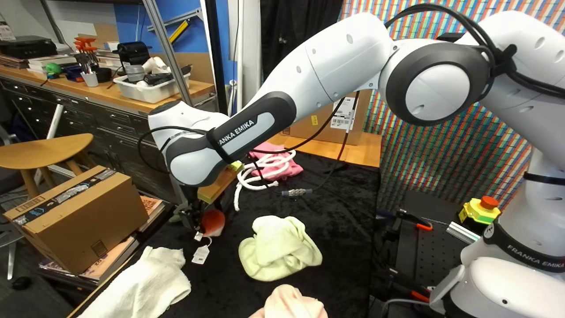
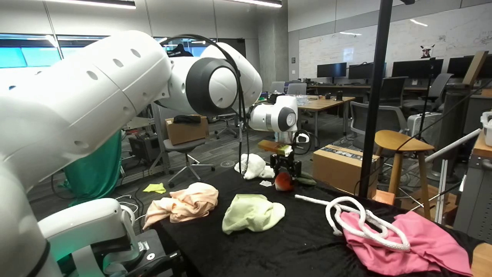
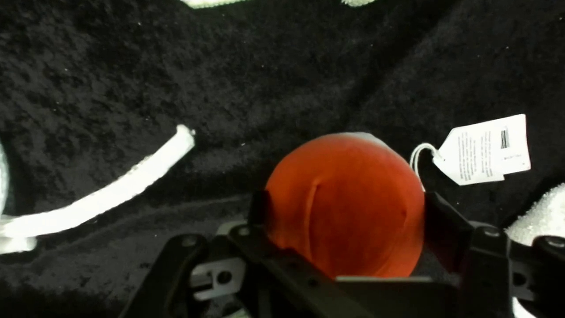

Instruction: One by one, move every item on the table to the right back of the table.

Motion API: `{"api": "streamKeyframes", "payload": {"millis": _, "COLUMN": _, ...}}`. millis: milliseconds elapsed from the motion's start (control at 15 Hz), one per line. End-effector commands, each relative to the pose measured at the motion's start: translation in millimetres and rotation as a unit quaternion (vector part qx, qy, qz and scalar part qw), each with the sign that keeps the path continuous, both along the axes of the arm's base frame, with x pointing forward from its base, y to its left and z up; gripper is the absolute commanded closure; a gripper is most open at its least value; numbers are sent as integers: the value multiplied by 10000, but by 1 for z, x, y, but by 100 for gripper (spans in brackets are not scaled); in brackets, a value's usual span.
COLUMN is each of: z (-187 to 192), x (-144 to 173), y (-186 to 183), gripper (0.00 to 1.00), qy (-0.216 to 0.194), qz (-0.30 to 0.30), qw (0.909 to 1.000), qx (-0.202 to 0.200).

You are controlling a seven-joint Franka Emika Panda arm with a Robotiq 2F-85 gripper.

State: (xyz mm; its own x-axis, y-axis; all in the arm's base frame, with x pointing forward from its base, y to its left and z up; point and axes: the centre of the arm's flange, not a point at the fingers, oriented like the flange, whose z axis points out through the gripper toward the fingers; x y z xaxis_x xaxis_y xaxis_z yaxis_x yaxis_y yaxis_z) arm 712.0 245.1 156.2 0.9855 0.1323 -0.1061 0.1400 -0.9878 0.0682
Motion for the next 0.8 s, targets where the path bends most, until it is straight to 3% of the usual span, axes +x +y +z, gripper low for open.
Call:
{"api": "streamKeyframes", "payload": {"millis": 0, "z": 4, "x": 17, "y": 4, "gripper": 44, "qy": 36, "qz": -18, "qw": 9998, "qx": 187}}
{"api": "streamKeyframes", "payload": {"millis": 400, "z": 19, "x": 12, "y": 5, "gripper": 88, "qy": 127, "qz": -73, "qw": 9995, "qx": 288}}
{"api": "streamKeyframes", "payload": {"millis": 733, "z": 44, "x": -1, "y": -10, "gripper": 88, "qy": -24, "qz": -178, "qw": 9992, "qx": 362}}
